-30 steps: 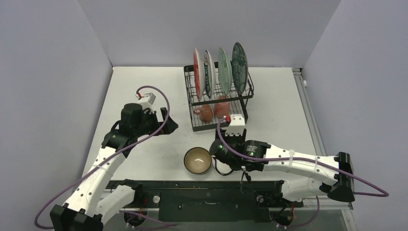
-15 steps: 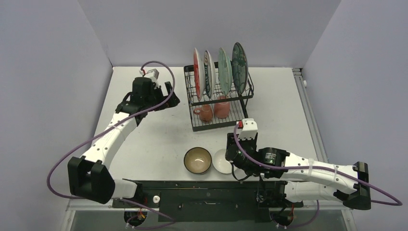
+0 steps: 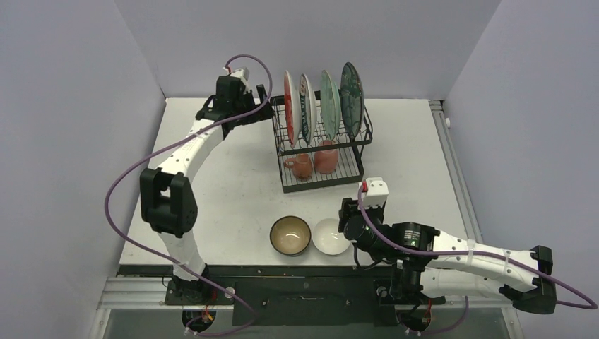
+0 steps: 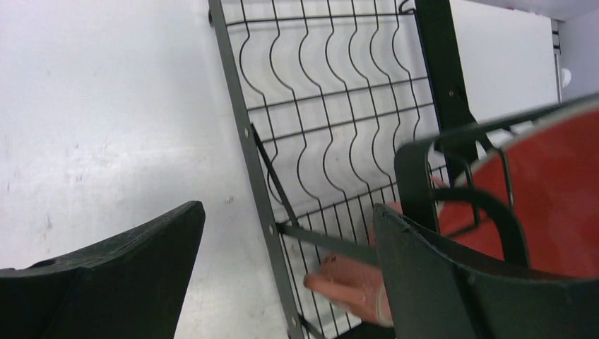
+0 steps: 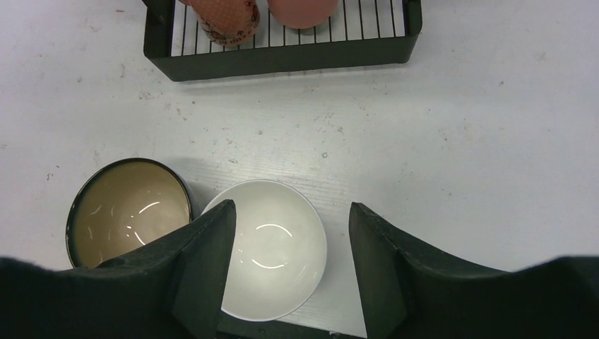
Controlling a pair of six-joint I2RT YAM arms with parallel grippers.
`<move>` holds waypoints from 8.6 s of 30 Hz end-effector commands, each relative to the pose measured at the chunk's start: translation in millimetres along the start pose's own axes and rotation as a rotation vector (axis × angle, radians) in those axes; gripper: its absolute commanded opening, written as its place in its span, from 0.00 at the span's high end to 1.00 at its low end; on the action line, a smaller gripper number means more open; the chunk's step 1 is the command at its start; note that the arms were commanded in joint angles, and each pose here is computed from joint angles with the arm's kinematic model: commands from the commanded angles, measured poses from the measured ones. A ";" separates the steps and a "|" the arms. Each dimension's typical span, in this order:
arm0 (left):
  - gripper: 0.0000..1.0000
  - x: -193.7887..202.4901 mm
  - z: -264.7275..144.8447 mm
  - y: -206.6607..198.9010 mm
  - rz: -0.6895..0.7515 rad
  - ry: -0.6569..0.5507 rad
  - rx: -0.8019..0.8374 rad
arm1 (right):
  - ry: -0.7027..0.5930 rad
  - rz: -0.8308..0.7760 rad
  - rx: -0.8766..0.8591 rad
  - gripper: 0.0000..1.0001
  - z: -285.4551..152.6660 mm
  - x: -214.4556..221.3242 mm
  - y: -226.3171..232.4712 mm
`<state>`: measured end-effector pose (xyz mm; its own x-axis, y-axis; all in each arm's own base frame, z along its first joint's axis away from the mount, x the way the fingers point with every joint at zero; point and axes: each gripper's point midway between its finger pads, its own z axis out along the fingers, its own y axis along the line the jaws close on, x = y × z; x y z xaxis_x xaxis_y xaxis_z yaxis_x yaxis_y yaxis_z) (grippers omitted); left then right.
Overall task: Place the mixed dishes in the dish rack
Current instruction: Adjust the dish rack at the center of the board.
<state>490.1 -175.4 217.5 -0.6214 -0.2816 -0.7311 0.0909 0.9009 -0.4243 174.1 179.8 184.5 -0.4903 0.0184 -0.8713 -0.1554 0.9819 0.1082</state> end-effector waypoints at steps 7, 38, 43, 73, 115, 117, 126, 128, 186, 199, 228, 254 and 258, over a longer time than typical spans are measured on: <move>0.17 -34.5 72.5 5.2 0.014 -0.017 -0.018 | -0.010 0.071 -0.094 0.45 -5.8 2.6 8.9; 0.29 -12.8 202.8 53.4 -0.010 -0.011 -0.021 | -0.007 0.057 -0.033 0.61 13.1 10.6 13.1; 0.34 -12.3 206.0 58.2 -0.009 -0.012 -0.015 | 0.011 0.048 -0.022 0.63 20.1 14.6 18.5; 0.86 -1.6 148.9 102.5 0.182 0.078 -0.201 | 0.062 0.055 0.023 0.67 33.4 22.2 24.7; 0.96 42.9 56.4 152.3 -0.140 0.229 -0.221 | 0.136 0.027 -0.515 1.00 85.2 16.6 219.6; 0.96 43.4 56.0 150.6 -0.141 0.234 -0.213 | 0.126 -0.009 -0.509 1.00 91.8 17.5 224.4; 0.95 48.5 57.1 149.8 -0.148 0.255 -0.204 | 0.116 -0.220 -0.358 1.00 128.3 36.1 226.0; 0.95 49.0 57.9 148.8 -0.151 0.259 -0.198 | 0.113 -0.259 -0.321 1.00 134.1 39.7 224.2; 0.60 120.1 9.7 121.5 -0.171 0.530 -0.209 | 0.139 -0.307 0.314 1.00 213.0 0.3 27.2; 0.60 165.0 -15.5 99.9 -0.093 0.656 -0.198 | 0.159 -0.277 0.412 1.00 216.8 -12.9 -25.2; 0.46 186.9 -73.5 80.7 -0.038 0.606 -0.201 | 0.166 -0.200 0.461 1.00 211.8 -15.9 -55.7; 0.37 9.4 20.2 52.7 0.075 0.220 -0.087 | 0.119 -0.107 0.192 1.00 143.8 -20.5 -14.2; 0.36 -14.8 47.1 56.4 0.098 0.156 -0.089 | 0.109 -0.100 0.111 1.00 126.1 -19.0 -1.4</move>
<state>496.0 -140.8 155.9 -0.8169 -0.1563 -0.5552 0.0425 0.9436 -0.3282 304.7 189.1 130.0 -0.5873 -0.1288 -0.7990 -0.0645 0.9916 -0.1124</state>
